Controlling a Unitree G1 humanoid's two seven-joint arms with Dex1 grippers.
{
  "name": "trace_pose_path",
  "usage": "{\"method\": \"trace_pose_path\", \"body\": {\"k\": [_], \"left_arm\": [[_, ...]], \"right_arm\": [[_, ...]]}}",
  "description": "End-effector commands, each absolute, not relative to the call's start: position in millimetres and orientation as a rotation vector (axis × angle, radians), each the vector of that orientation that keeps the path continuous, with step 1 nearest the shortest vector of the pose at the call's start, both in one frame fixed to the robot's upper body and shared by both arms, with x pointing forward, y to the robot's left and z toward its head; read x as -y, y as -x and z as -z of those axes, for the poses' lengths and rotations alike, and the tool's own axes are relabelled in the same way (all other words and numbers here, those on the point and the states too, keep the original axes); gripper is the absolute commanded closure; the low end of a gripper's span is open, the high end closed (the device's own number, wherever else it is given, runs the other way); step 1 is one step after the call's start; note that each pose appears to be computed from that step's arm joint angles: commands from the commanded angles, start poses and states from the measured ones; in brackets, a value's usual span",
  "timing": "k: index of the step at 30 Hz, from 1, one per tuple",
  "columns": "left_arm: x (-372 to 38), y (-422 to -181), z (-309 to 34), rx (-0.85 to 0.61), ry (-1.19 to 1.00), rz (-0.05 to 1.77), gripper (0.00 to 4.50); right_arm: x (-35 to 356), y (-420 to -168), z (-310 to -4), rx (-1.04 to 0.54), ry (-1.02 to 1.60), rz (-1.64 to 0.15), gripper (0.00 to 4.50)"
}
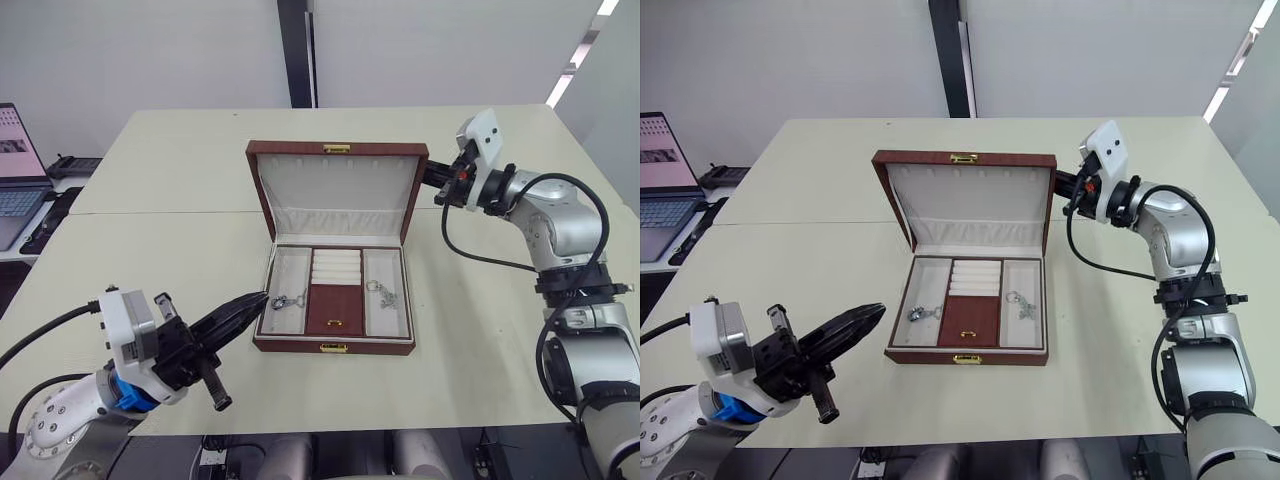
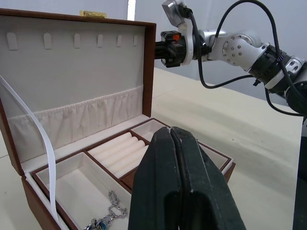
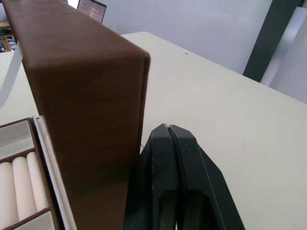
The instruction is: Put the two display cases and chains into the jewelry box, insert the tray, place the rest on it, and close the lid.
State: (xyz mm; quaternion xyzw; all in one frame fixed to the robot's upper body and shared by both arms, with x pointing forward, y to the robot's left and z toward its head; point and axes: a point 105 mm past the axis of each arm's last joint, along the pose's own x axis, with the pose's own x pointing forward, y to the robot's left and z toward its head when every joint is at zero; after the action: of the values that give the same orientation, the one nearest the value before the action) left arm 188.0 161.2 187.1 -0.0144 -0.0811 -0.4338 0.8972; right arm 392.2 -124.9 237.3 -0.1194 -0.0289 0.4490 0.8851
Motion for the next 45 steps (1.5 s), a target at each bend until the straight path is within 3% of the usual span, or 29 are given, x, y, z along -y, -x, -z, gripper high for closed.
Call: {"method": "trace_pose_path", "body": {"k": [1, 17, 28, 37, 41, 45], "left_arm": [[-169, -187, -194, 0.180, 0.003, 0.879, 4.50], [-196, -185, -197, 0.068, -0.032, 0.833, 4.50], [-198, -188, -194, 0.039, -0.027, 0.818, 4.50], [-246, -235, -202, 0.032, -0.089, 0.594, 4.50], [-273, -266, -194, -0.009, -0.154, 0.416, 4.50], [-291, -292, -182, -0.043, -0.184, 0.272, 4.50]], "right_arm": [[123, -376, -258, 0.136, 0.267, -0.996, 4.48], [128, -325, -264, 0.018, 0.304, -1.213, 4.48], [126, -320, -260, 0.019, 0.335, -1.215, 4.48], [146, -314, -272, 0.084, 0.337, -1.085, 4.48], [173, -322, -276, 0.128, 0.337, -0.904, 4.48], [202, -324, -259, 0.110, 0.394, -0.731, 4.48]]}}
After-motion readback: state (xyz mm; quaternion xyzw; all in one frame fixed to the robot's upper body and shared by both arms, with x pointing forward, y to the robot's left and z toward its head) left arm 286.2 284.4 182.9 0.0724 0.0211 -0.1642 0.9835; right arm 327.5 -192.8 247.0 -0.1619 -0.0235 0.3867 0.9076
